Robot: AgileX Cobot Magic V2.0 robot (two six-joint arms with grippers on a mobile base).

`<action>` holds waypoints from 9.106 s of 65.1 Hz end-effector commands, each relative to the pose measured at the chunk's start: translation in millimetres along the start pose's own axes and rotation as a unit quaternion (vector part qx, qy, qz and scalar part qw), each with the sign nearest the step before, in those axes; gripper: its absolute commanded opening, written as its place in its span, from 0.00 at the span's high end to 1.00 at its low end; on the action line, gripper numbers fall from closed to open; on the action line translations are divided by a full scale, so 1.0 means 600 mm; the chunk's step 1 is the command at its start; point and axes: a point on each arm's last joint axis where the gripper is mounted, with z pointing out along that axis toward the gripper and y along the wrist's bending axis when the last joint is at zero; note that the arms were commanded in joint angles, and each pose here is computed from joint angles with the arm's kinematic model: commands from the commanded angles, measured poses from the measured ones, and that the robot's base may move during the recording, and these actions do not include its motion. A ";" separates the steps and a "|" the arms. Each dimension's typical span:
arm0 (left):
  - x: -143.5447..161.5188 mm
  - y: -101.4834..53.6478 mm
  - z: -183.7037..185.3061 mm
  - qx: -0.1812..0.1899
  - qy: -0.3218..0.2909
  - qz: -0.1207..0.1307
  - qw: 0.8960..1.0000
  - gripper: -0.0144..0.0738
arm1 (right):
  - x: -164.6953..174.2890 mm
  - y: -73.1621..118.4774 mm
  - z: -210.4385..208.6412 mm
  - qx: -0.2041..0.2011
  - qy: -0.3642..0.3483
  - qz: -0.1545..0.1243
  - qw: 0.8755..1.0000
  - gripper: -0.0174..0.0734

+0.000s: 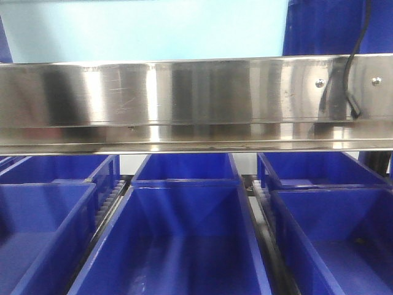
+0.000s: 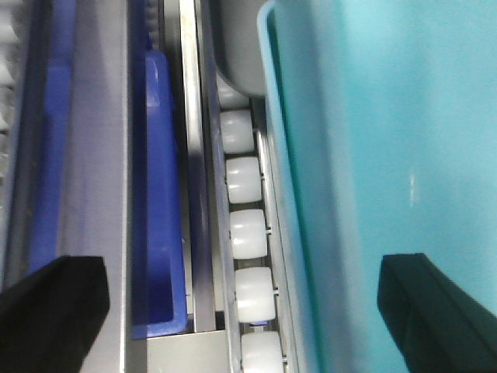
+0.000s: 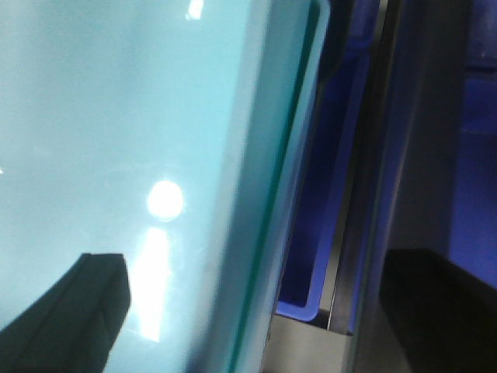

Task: Move two blue bins to right shelf middle

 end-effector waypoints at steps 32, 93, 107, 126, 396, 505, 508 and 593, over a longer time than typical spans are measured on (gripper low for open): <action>0.003 -0.014 0.053 0.011 0.032 0.004 0.999 0.15 | 0.006 0.014 0.053 -0.004 0.030 -0.015 0.999 0.19; 0.002 -0.016 -0.044 0.023 -0.027 0.002 0.999 0.15 | 0.005 0.034 -0.072 -0.012 -0.044 -0.031 0.998 0.19; 0.007 -0.016 -0.033 0.020 -0.015 0.003 1.000 0.15 | 0.004 0.032 -0.059 -0.010 -0.037 -0.030 0.999 0.19; 0.034 -0.017 0.012 0.017 0.037 0.006 0.999 0.15 | 0.006 0.032 -0.010 -0.009 -0.006 -0.029 1.000 0.19; -0.009 -0.017 -0.281 0.084 -0.292 -0.021 0.952 0.96 | -0.037 0.074 -0.270 -0.002 -0.274 -0.079 0.958 0.98; -0.009 -0.017 -0.281 0.084 -0.292 -0.021 0.952 0.96 | -0.037 0.074 -0.270 -0.002 -0.274 -0.079 0.958 0.98; -0.009 -0.017 -0.281 0.084 -0.292 -0.021 0.952 0.96 | -0.037 0.074 -0.270 -0.002 -0.274 -0.079 0.958 0.98; -0.009 -0.017 -0.281 0.083 -0.292 -0.020 0.952 0.96 | -0.037 0.074 -0.270 -0.002 -0.274 -0.079 0.958 0.98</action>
